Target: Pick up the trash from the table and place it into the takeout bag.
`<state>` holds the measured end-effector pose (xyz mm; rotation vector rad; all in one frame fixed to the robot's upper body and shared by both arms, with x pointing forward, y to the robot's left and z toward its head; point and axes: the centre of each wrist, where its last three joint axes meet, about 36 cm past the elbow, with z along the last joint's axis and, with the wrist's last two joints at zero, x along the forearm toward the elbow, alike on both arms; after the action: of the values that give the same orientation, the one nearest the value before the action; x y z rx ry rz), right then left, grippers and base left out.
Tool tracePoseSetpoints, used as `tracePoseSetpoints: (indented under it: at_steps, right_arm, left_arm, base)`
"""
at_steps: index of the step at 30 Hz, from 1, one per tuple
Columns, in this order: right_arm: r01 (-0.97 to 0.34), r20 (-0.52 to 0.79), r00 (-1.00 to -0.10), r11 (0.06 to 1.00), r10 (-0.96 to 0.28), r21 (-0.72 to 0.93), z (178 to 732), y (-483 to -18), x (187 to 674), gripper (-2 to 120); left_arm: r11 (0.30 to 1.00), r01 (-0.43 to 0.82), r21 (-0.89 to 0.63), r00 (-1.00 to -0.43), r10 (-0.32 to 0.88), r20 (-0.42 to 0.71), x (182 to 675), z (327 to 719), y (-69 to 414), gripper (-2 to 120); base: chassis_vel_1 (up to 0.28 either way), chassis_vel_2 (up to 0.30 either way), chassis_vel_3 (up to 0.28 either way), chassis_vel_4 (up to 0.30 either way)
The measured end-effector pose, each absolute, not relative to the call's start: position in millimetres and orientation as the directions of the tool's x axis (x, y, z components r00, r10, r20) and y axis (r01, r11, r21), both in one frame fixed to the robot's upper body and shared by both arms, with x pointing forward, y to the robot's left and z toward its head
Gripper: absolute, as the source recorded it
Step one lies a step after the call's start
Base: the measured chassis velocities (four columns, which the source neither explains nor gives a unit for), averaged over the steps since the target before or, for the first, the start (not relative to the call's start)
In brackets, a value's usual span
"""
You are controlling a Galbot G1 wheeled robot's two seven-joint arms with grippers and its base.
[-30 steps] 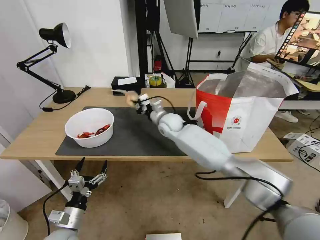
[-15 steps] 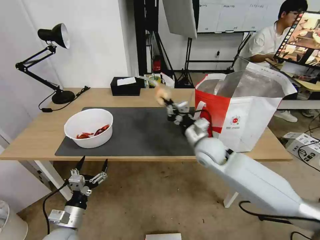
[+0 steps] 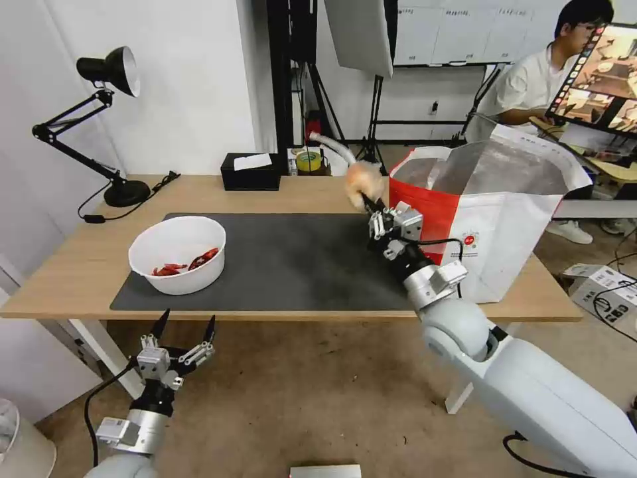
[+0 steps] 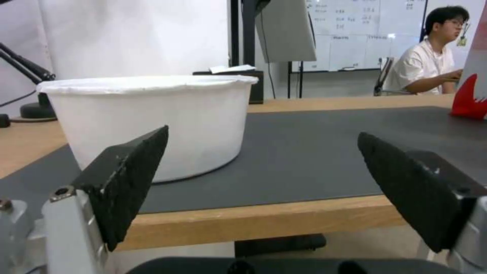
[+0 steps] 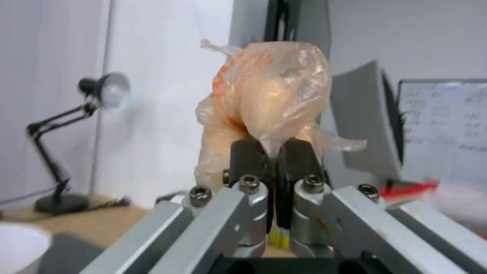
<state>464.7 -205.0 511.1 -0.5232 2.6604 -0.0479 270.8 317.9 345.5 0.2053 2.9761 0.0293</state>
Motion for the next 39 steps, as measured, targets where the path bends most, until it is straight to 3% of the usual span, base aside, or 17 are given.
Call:
tracePoseSetpoints:
  at_steps: [3, 5, 7, 9, 13, 27, 39]
  right_arm:
    - [-0.278, -0.431, -0.849, 0.952, -0.305, -0.126, 521.1, -208.1, 468.8, 0]
    - [-0.107, -0.448, -0.882, 0.988, -0.146, -0.112, 537.6, -211.7, 471.5, 0]
    - [-0.078, -0.444, -0.888, 0.992, -0.116, -0.102, 540.2, -211.9, 471.2, 0]
    - [0.047, -0.392, -0.92, 0.998, 0.028, -0.037, 554.2, -214.2, 468.3, 0]
    - [0.118, -0.327, -0.938, 0.993, 0.113, 0.004, 566.5, -219.2, 467.1, 0]
    - [0.14, -0.268, -0.955, 0.99, 0.131, -0.017, 567.1, -233.9, 479.5, 0]
    - [0.11, -0.273, -0.957, 0.993, 0.094, -0.043, 568.9, -241.2, 481.0, 45]
  left_arm:
    - [0.99, 0.135, 0.03, -0.978, 0.138, -0.154, 270.0, 345.5, 317.6, 100]
    - [0.99, 0.136, 0.033, -0.979, 0.139, -0.152, 269.2, 345.4, 317.0, 100]
    - [0.99, 0.136, 0.033, -0.979, 0.14, -0.151, 269.2, 345.3, 316.9, 100]
    - [0.99, 0.138, 0.033, -0.978, 0.142, -0.15, 269.2, 345.2, 315.5, 100]
    - [0.989, 0.143, 0.035, -0.978, 0.147, -0.149, 270.1, 345.4, 313.7, 100]
    - [0.987, 0.158, 0.034, -0.978, 0.161, -0.137, 273.1, 347.0, 309.7, 100]
    - [0.986, 0.161, 0.035, -0.978, 0.165, -0.132, 270.1, 347.4, 310.7, 100]
  base:
    - [0.0, 0.0, 0.0, 0.0]
    - [0.0, 0.0, 0.0, 0.0]
    - [0.0, 0.0, 0.0, 0.0]
    - [0.0, 0.0, 0.0, 0.0]
    - [0.0, 0.0, 0.0, 0.0]
    - [0.0, 0.0, 0.0, 0.0]
    - [0.0, 0.0, 0.0, 0.0]
